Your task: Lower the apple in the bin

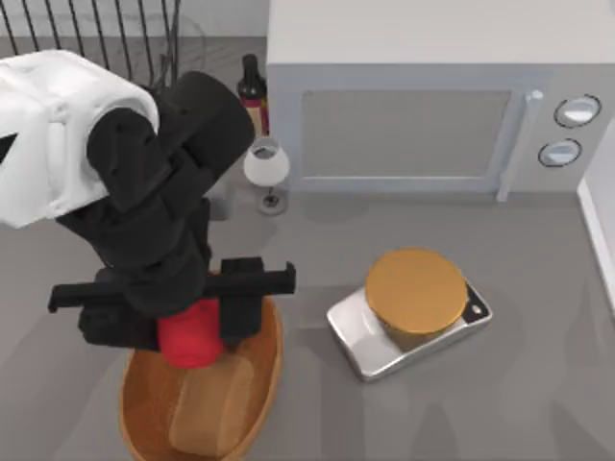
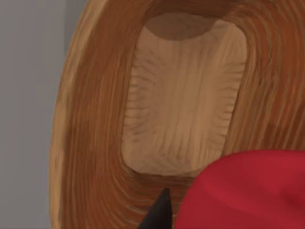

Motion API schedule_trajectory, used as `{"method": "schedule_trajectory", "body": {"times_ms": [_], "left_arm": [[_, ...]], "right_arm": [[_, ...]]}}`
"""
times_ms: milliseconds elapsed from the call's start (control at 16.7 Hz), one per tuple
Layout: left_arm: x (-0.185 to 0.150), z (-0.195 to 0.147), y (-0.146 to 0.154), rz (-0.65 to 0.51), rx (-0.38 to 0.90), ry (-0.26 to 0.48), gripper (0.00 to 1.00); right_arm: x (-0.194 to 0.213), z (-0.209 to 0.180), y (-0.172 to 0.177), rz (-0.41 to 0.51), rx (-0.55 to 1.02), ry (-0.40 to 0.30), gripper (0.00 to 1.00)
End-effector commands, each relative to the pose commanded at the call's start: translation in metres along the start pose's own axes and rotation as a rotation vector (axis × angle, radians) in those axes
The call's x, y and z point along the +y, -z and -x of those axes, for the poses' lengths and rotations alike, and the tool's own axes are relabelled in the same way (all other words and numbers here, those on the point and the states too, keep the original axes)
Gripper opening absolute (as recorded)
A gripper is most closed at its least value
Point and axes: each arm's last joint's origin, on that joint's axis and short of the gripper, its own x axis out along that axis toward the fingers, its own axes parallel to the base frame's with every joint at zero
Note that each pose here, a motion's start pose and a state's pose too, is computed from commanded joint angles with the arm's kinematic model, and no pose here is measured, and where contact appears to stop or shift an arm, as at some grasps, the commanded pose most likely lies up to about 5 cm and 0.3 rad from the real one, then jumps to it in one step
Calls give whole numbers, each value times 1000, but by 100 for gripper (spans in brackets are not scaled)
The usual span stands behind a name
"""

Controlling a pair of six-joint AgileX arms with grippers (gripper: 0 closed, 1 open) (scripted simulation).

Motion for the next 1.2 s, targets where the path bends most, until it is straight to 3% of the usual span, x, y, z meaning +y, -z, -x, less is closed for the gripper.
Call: {"method": "schedule_trajectory", "body": {"times_ms": [180, 420, 1200], "left_arm": [[2, -20, 2, 3, 5, -5, 0], [2, -21, 2, 3, 6, -5, 0], [2, -21, 2, 3, 6, -5, 98]], "right_arm": [[0, 0, 0, 0, 0, 0, 100], [0, 0, 0, 0, 0, 0, 100], [0, 0, 0, 0, 0, 0, 100]]}}
